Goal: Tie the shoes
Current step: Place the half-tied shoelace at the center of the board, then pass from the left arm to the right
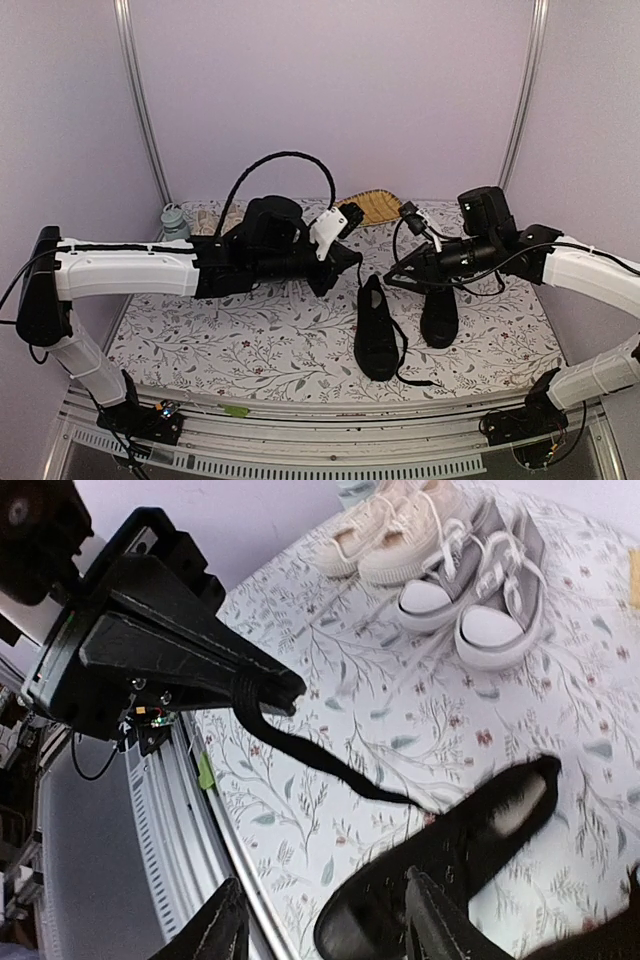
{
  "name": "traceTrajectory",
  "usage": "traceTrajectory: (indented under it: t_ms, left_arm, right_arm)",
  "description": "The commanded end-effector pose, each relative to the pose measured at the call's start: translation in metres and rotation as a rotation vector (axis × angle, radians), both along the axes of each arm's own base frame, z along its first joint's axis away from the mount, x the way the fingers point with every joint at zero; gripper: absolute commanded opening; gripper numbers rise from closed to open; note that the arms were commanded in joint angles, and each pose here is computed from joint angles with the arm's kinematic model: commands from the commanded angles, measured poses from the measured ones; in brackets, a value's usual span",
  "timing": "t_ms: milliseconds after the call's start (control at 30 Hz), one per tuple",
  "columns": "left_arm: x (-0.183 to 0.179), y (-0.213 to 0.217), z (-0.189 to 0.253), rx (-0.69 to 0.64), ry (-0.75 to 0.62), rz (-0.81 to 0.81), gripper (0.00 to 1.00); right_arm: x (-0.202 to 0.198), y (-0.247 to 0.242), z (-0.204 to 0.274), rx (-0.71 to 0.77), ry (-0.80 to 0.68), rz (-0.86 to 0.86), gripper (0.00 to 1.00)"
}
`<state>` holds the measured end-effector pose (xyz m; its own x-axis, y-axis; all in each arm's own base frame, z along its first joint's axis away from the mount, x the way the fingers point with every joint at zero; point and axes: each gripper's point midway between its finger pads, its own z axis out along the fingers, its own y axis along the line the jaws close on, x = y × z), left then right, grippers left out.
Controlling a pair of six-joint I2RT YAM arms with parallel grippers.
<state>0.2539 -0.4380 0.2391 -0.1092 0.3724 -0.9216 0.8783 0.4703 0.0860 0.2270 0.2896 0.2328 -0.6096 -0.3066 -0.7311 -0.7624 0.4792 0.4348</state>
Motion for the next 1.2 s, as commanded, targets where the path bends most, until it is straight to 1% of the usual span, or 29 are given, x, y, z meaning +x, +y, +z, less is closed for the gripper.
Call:
traceTrajectory:
  t_ms: [0, 67, 167, 333, 467, 600, 700, 733, 767, 833, 900, 1000, 1100, 1167]
  left_arm:
    - [0.012, -0.004, 0.032, -0.102, -0.038, 0.08, 0.0]
    - [0.015, -0.002, 0.028, -0.09, -0.04, 0.099, 0.0]
    - [0.019, 0.0, 0.032, -0.088, -0.068, 0.113, 0.0]
    - [0.024, -0.001, 0.04, -0.113, -0.093, 0.135, 0.0]
    - [0.025, -0.002, 0.037, -0.112, -0.091, 0.136, 0.0]
    - [0.028, 0.001, 0.036, -0.107, -0.088, 0.158, 0.0]
    - [0.027, 0.002, 0.036, -0.108, -0.086, 0.161, 0.0]
    - [0.027, 0.003, 0.034, -0.106, -0.083, 0.162, 0.0]
    - [0.027, 0.005, 0.033, -0.103, -0.081, 0.168, 0.0]
    - [0.027, 0.007, 0.031, -0.1, -0.073, 0.174, 0.0]
    - [0.026, 0.008, 0.031, -0.105, -0.07, 0.171, 0.0]
    - [0.025, 0.008, 0.031, -0.105, -0.071, 0.168, 0.0]
    - [0.026, 0.01, 0.03, -0.103, -0.069, 0.172, 0.0]
    - [0.025, 0.013, 0.024, -0.089, -0.046, 0.178, 0.0]
  right_arm:
    - [0.018, 0.035, -0.002, 0.14, -0.388, 0.193, 0.54]
    - [0.023, 0.038, -0.012, 0.147, -0.474, 0.209, 0.54]
    - [0.03, 0.041, -0.036, 0.12, -0.526, 0.226, 0.54]
    - [0.037, 0.05, -0.072, 0.102, -0.467, 0.24, 0.52]
    - [0.042, 0.052, -0.085, 0.105, -0.447, 0.22, 0.49]
    - [0.052, 0.054, -0.101, 0.088, -0.442, 0.185, 0.39]
    - [0.055, 0.054, -0.102, 0.086, -0.436, 0.175, 0.24]
    - [0.055, 0.054, -0.101, 0.091, -0.432, 0.17, 0.21]
    - [0.054, 0.053, -0.101, 0.093, -0.428, 0.166, 0.13]
    - [0.053, 0.052, -0.1, 0.099, -0.421, 0.157, 0.07]
    - [0.051, 0.052, -0.1, 0.106, -0.415, 0.156, 0.05]
    - [0.052, 0.053, -0.103, 0.107, -0.406, 0.154, 0.04]
    - [0.053, 0.054, -0.105, 0.104, -0.395, 0.158, 0.01]
    - [0.053, 0.053, -0.106, 0.097, -0.378, 0.149, 0.01]
